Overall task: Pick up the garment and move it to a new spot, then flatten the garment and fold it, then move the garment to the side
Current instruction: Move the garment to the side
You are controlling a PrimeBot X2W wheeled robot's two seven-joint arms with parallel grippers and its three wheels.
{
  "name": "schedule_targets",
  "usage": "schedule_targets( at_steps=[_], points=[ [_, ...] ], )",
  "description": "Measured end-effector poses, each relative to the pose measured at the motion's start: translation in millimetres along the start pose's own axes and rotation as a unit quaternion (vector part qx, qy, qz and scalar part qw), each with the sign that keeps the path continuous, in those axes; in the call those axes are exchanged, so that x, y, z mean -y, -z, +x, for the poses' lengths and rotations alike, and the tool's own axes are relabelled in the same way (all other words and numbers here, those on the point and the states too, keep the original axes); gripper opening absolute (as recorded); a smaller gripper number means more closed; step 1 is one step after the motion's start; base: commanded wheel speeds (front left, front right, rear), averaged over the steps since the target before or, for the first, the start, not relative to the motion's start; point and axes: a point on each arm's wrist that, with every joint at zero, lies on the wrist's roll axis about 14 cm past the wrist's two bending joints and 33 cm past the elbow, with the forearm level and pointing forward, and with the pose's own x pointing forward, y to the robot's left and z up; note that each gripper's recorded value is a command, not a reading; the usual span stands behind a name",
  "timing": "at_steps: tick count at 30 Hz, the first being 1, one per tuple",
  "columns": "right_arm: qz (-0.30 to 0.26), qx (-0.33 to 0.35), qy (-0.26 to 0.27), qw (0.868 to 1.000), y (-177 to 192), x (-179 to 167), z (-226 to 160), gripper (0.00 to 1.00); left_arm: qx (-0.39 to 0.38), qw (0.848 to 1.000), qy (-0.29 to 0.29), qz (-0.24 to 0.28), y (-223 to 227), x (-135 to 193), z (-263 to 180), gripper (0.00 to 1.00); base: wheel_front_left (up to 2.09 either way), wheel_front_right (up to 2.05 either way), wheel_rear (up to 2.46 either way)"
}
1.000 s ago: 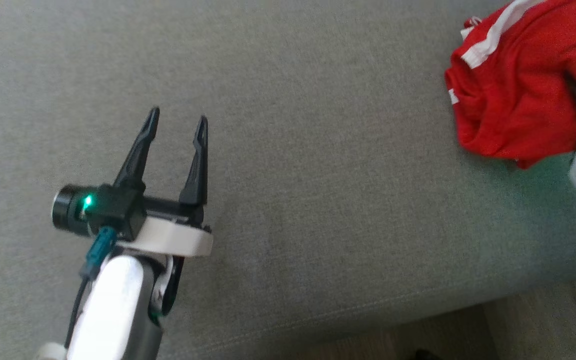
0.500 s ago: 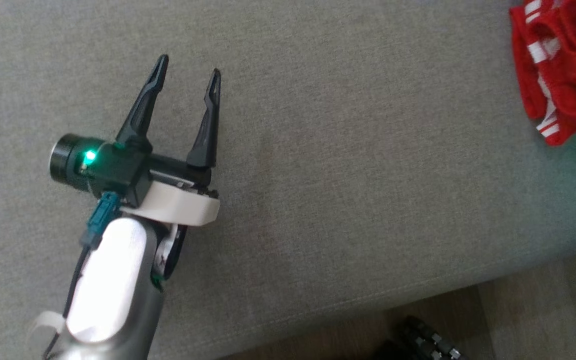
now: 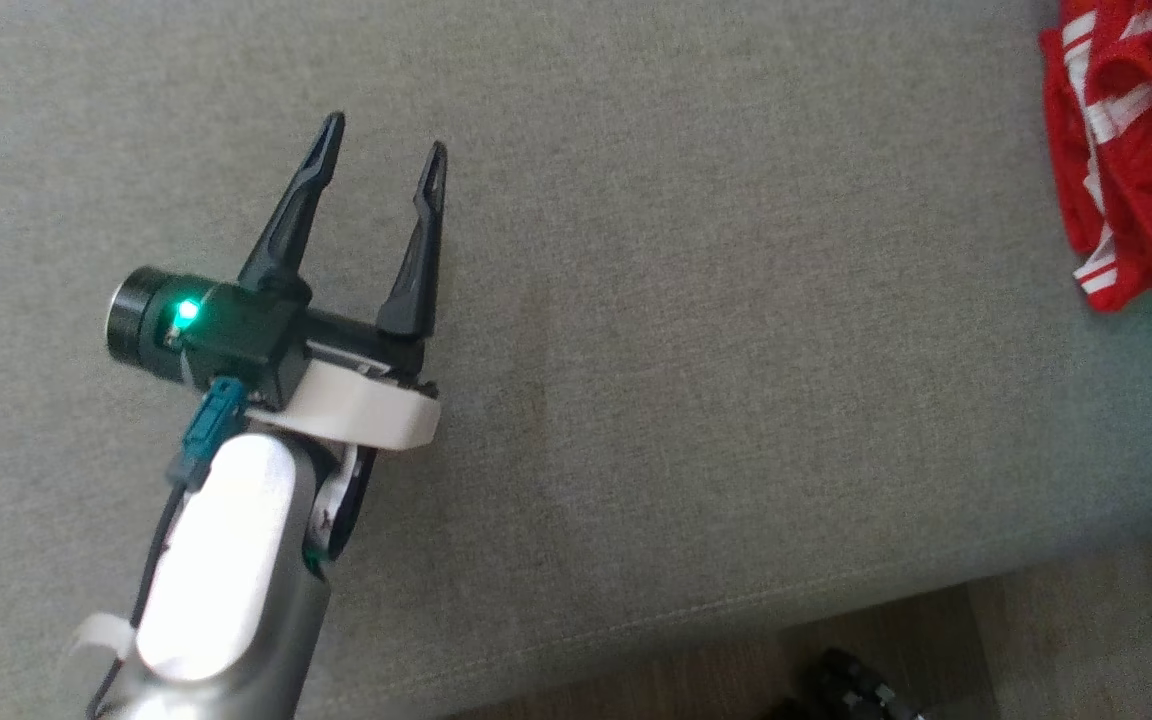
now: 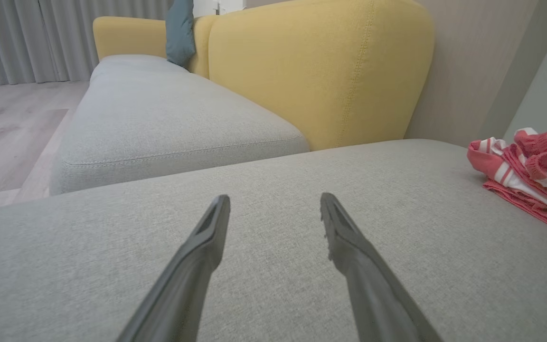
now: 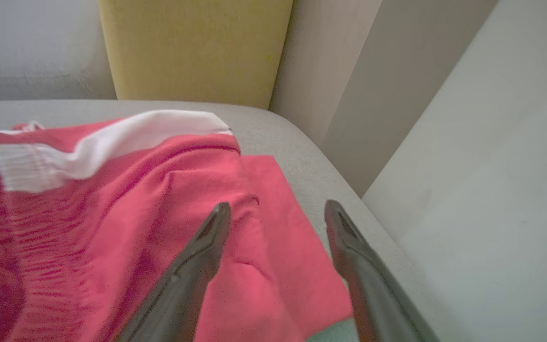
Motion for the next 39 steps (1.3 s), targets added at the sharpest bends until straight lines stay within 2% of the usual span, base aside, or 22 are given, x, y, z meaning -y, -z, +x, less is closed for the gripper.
schedule_targets(
  at_steps=[7,10,16,24,30,39],
  points=[
    [0.034,0.066,-0.038,0.996,-9,-43,-49,1.00,-0.006,0.999,-0.031,0.009,-13,-7,-26,1.00,0.00,0.00,0.00],
    [0.053,0.090,-0.071,0.992,-19,-74,-77,1.00,-0.010,0.998,-0.058,0.015,-20,-15,-44,1.00,0.00,0.00,0.00],
    [0.086,0.121,-0.145,0.978,-43,-128,-121,1.00,-0.008,0.993,-0.114,0.030,-36,-34,-81,1.00,0.00,0.00,0.00],
    [0.098,0.141,-0.225,0.959,-67,-177,-157,1.00,-0.006,0.981,-0.187,0.049,-54,-61,-135,1.00,0.00,0.00,0.00],
    [0.103,0.140,-0.255,0.951,-68,-191,-180,1.00,-0.002,0.975,-0.216,0.054,-64,-67,-168,1.00,0.00,0.00,0.00],
    [0.103,0.135,-0.257,0.951,-62,-181,-210,1.00,-0.006,0.973,-0.222,0.054,-65,-58,-196,1.00,0.00,0.00,0.00]
  ],
)
